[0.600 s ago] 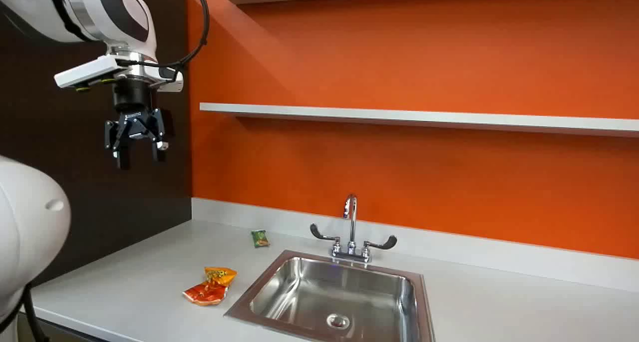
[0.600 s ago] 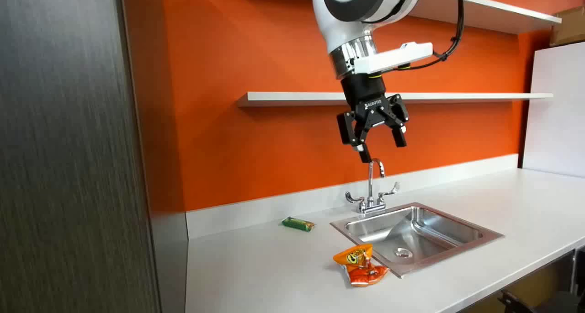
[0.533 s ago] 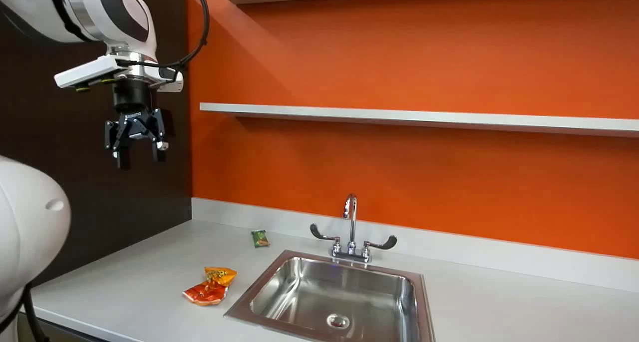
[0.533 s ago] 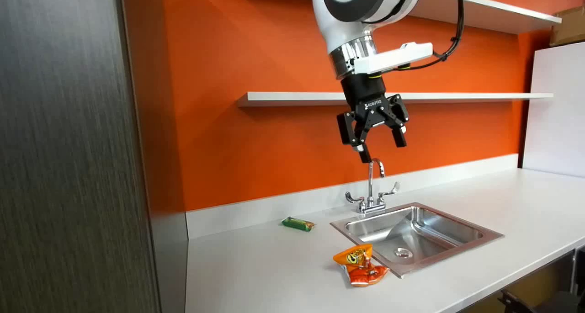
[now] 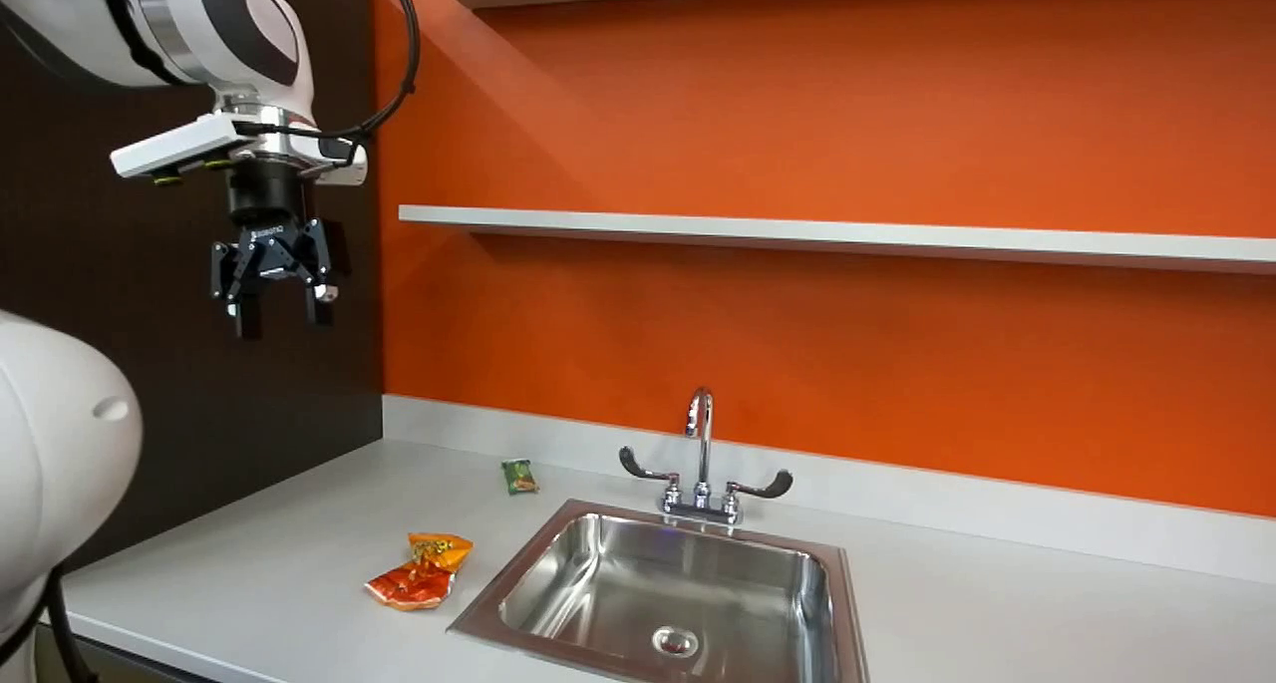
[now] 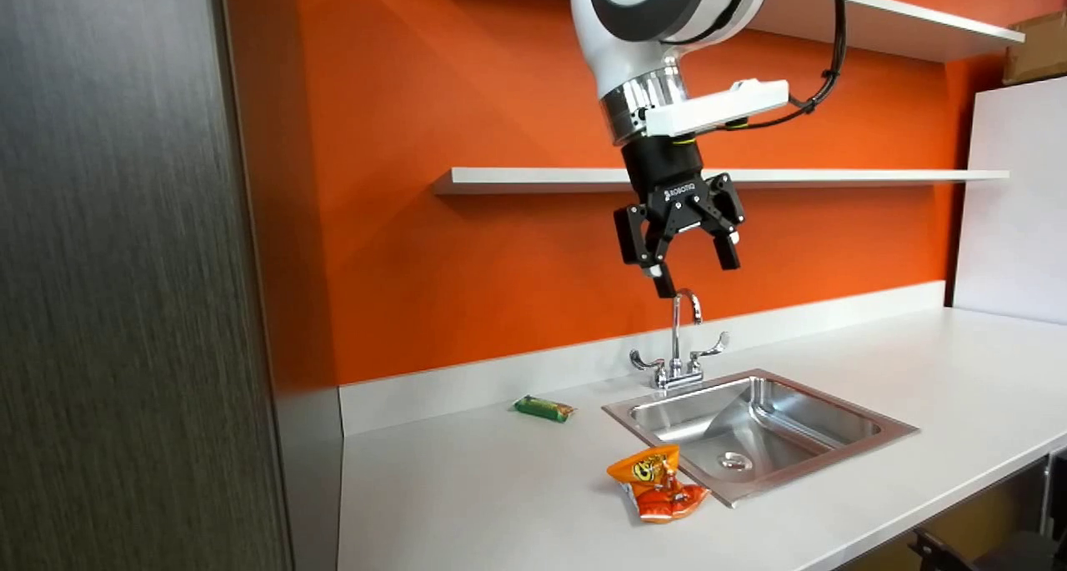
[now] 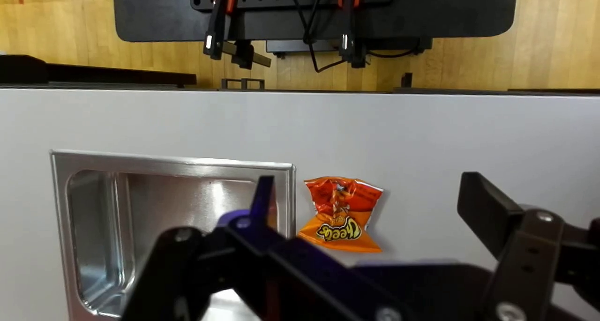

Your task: Put the red and orange packet on the bottom shelf.

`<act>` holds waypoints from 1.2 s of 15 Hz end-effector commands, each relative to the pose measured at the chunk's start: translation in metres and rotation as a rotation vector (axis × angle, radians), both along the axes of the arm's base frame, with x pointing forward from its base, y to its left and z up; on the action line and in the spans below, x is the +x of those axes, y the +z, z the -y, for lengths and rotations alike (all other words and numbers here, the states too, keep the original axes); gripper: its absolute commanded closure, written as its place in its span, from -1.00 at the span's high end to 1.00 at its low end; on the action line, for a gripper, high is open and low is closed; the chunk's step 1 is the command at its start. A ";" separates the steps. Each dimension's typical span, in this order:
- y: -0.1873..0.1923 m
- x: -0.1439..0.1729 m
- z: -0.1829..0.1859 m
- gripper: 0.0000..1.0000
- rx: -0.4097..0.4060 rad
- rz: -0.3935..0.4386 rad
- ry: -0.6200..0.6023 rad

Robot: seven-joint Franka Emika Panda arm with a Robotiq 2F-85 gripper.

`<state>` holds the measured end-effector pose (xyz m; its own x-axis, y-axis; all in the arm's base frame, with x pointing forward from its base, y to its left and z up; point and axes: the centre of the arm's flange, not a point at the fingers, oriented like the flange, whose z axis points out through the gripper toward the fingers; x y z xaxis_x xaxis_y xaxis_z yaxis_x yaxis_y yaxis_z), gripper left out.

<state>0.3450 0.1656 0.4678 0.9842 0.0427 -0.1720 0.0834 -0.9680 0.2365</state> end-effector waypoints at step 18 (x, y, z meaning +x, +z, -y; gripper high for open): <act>-0.130 0.022 0.047 1.00 0.100 0.217 -0.212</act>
